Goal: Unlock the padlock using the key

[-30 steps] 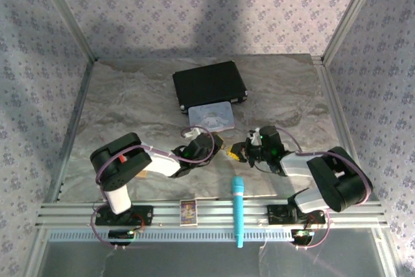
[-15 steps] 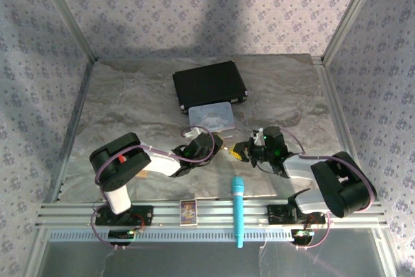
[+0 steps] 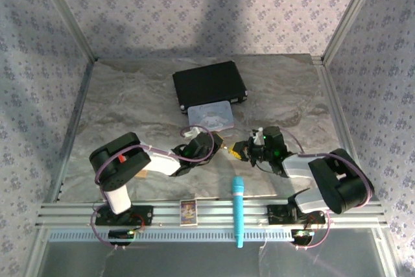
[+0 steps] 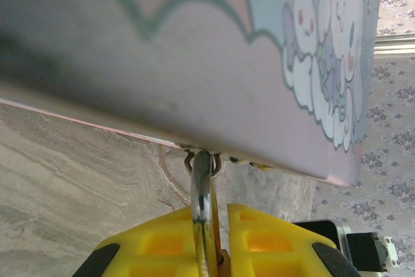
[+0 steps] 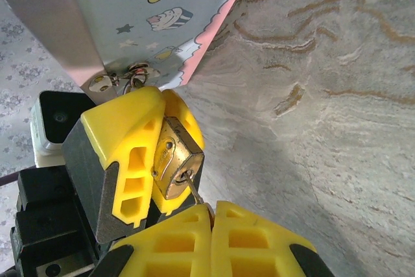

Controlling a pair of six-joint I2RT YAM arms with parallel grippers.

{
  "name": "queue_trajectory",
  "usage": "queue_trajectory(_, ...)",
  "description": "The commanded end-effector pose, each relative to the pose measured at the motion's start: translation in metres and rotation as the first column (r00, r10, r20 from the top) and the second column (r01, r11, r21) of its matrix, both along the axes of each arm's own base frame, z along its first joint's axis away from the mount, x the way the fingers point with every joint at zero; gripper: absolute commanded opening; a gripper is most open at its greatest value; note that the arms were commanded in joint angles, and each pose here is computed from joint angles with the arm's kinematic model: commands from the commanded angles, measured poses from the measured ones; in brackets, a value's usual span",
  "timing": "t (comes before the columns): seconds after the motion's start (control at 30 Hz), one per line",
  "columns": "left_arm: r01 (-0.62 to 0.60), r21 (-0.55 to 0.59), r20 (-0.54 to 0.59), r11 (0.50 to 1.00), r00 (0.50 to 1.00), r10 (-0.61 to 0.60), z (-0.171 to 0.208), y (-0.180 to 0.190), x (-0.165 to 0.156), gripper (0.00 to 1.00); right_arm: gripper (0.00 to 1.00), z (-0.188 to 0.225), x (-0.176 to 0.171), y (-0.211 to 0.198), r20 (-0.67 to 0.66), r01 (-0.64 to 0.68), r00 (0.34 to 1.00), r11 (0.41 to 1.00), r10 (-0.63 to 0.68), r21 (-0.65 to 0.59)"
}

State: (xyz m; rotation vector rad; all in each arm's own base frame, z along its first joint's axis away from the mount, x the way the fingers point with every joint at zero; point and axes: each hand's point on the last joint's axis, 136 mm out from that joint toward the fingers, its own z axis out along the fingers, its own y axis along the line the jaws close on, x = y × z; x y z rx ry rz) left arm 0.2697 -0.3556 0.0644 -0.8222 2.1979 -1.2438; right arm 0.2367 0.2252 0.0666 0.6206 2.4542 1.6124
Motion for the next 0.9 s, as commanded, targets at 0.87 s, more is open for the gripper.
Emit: queue_trajectory(0.87, 0.039, -0.106, -0.025, 0.994, 0.999, -0.042, 0.019, -0.023, 0.0, 0.19, 0.0, 0.027, 0.017, 0.024, 0.125, -0.052, 0.991, 0.997, 0.044, 0.056)
